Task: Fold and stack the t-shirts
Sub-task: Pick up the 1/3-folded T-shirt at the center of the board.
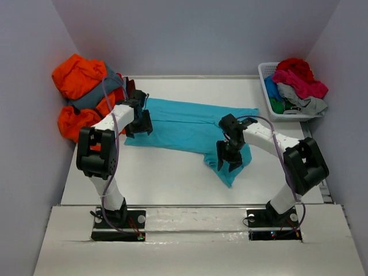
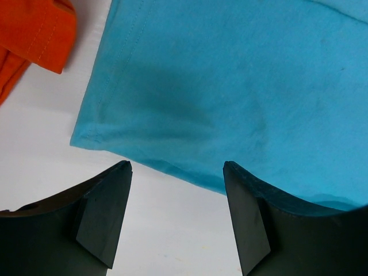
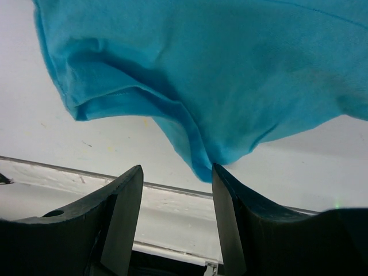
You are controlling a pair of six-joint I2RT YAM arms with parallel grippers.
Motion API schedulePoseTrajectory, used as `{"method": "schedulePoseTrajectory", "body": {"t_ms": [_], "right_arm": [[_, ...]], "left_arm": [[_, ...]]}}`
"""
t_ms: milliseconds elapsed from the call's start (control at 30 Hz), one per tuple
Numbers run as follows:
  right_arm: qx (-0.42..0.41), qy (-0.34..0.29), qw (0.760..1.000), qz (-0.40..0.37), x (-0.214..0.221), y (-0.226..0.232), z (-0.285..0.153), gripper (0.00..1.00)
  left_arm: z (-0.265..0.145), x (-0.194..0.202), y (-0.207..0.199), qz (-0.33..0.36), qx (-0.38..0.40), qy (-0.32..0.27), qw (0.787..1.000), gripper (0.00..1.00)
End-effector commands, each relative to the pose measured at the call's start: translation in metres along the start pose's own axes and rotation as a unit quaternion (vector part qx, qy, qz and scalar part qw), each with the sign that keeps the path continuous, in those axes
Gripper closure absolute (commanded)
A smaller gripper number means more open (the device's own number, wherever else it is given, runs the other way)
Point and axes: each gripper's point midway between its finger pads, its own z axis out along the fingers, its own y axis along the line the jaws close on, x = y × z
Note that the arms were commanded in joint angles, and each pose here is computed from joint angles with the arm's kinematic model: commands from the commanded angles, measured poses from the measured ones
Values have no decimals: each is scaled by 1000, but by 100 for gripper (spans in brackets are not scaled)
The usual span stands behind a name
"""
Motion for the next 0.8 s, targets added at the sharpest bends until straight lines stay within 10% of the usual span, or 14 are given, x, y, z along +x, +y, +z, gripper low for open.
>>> {"method": "schedulePoseTrajectory", "body": {"t_ms": [0, 767], "right_arm": [[-5, -28, 1000, -6, 5, 0, 5, 43], [13, -6, 1000, -26, 29, 7, 38, 58]], "left_arm": [[-20, -6, -1, -10, 15, -31, 999, 23], [-18, -4, 6, -10, 5, -27, 1000, 23]]}}
